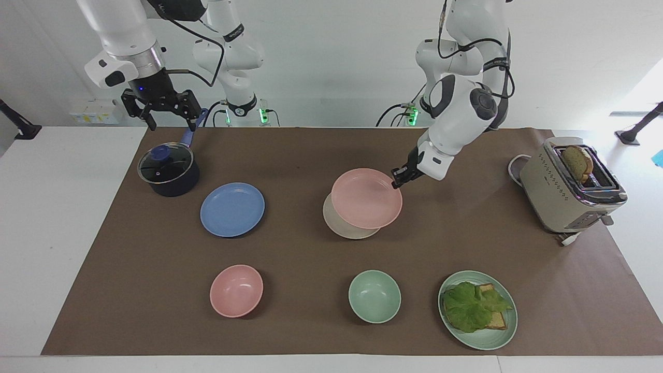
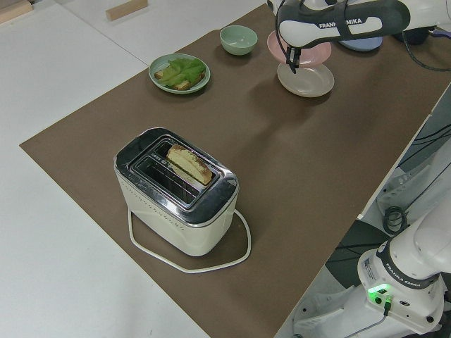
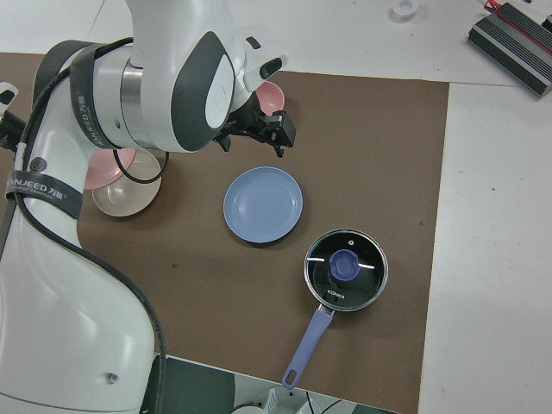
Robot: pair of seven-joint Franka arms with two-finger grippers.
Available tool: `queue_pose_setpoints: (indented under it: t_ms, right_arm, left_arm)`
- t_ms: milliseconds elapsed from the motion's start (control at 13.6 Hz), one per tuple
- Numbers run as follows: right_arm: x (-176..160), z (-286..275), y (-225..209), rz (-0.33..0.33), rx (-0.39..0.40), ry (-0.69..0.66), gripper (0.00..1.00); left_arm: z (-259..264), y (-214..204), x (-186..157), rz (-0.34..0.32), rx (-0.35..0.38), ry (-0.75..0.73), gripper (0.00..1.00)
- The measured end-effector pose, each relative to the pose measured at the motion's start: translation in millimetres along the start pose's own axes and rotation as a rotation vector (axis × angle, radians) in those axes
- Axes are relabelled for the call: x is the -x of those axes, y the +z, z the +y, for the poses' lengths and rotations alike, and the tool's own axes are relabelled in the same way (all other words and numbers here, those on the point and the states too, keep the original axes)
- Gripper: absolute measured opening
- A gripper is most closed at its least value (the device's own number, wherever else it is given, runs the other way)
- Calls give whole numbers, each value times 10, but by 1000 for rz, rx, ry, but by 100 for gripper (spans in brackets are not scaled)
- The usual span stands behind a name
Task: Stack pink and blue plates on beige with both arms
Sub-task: 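Carry the pink plate with the left gripper onto the beige plate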
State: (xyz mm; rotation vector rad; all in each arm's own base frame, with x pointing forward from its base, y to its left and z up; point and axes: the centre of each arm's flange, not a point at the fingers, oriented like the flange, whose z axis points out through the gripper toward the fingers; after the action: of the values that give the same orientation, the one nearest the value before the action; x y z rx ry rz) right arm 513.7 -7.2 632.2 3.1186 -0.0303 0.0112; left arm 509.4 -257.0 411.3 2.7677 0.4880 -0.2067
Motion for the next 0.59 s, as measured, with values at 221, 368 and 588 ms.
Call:
queue_pose_setpoints:
  t_ms: [221,368,588]
  right_arm:
    - [2,2,-6,-1,0,-2,100]
    - [2,3,-6,-1,0,-3,100]
    - [-12,2,-13,11,0,-3,100]
  left_arm:
    - [-118,437,72,30,-12,-7,4]
    - [-172,575,10,42,-15,-14,4]
    - [-176,595,-5,46,-14,-8,4]
